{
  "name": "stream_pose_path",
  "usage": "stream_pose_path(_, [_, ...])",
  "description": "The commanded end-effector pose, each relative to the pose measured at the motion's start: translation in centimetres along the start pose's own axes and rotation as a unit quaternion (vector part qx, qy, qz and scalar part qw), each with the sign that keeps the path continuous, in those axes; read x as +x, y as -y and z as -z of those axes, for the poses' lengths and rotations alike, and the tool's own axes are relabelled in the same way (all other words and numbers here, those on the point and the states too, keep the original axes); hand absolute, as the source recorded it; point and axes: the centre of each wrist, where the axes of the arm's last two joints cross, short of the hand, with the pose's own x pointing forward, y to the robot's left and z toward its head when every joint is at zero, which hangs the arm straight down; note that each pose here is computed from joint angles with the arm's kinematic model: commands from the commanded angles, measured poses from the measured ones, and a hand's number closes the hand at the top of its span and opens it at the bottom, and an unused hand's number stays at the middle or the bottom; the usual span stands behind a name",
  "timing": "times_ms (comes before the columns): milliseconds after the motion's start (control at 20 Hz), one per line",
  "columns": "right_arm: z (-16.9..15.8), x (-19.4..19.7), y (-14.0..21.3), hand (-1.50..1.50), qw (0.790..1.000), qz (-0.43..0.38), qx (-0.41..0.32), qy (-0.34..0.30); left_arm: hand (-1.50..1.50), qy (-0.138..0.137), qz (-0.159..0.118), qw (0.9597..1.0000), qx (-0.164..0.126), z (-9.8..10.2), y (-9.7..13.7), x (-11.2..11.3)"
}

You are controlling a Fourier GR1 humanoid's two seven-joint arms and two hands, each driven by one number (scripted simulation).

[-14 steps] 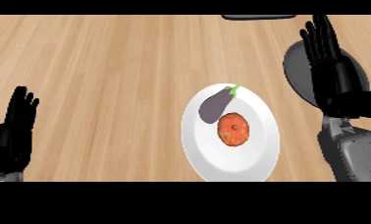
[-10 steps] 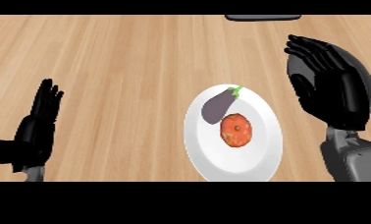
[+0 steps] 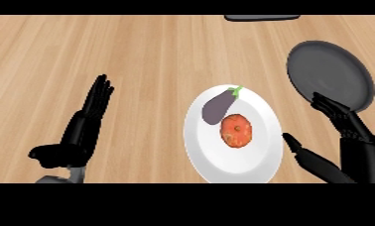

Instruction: Pick the squash from the plate and place it in the pan

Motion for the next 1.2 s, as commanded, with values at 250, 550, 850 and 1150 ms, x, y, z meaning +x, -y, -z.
stream_pose_path(250, [-4.5,3.6,3.2,-1.50,0.988,-0.147,0.049,-0.022,0.00,-0.003,0.001,0.9995,-0.030,0.6,2.0,0.6])
stream_pose_path(550, [-0.2,6.7,2.0,-1.50,0.966,-0.226,0.104,-0.075,0.00,0.003,-0.004,0.9990,-0.045,-0.1,1.7,-0.5])
stream_pose_path(850, [2.1,6.0,-1.2,-1.50,0.914,-0.324,0.199,-0.145,0.00,0.002,-0.014,0.9983,-0.056,1.4,4.0,0.4])
stream_pose_path(1150, [2.9,4.7,-6.9,-1.50,0.858,-0.400,0.267,-0.178,0.00,0.008,-0.008,0.9988,-0.047,1.9,2.3,0.5])
